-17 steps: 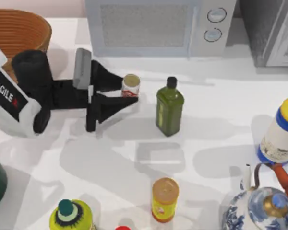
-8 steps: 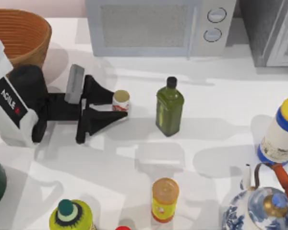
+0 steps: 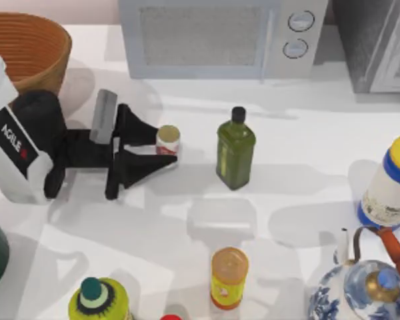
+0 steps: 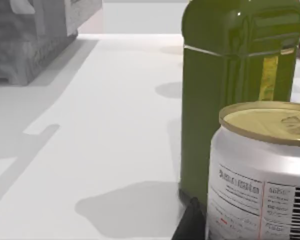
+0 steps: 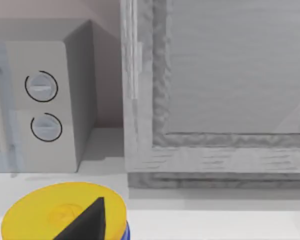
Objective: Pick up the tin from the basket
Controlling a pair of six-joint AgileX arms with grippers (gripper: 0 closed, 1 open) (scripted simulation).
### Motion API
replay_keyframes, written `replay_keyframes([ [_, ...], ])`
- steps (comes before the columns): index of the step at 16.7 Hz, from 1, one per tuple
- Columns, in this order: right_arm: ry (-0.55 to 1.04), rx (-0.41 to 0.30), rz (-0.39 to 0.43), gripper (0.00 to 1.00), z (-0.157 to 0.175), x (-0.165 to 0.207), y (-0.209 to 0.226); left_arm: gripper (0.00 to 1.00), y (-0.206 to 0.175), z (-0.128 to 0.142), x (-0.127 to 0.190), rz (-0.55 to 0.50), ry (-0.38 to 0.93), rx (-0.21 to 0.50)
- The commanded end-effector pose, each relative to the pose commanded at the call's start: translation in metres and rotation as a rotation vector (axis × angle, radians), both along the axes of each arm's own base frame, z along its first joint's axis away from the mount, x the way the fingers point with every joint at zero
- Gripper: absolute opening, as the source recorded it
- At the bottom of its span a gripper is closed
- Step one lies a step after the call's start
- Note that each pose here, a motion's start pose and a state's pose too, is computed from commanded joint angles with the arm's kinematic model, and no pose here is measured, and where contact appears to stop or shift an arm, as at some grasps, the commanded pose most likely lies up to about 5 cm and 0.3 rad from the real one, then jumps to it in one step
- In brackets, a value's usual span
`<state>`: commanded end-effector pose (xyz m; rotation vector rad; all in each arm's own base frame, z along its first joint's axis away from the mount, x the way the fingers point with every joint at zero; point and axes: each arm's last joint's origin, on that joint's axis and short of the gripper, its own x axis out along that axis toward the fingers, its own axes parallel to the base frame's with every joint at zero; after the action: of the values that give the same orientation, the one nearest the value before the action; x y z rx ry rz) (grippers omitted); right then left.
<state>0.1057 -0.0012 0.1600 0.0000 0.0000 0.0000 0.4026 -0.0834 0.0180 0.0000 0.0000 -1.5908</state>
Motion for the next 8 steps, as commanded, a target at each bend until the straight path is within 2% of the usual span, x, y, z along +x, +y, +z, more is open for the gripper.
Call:
replay_keyframes([
  [7,0.0,0.0,0.0,1.0,0.0,0.0,0.0,0.98,0.0,0.0,0.0,0.0,0.0,0.0],
  [8,0.0,0.0,0.0,1.0,0.0,0.0,0.0,1.0,0.0,0.0,0.0,0.0,0.0,0.0],
])
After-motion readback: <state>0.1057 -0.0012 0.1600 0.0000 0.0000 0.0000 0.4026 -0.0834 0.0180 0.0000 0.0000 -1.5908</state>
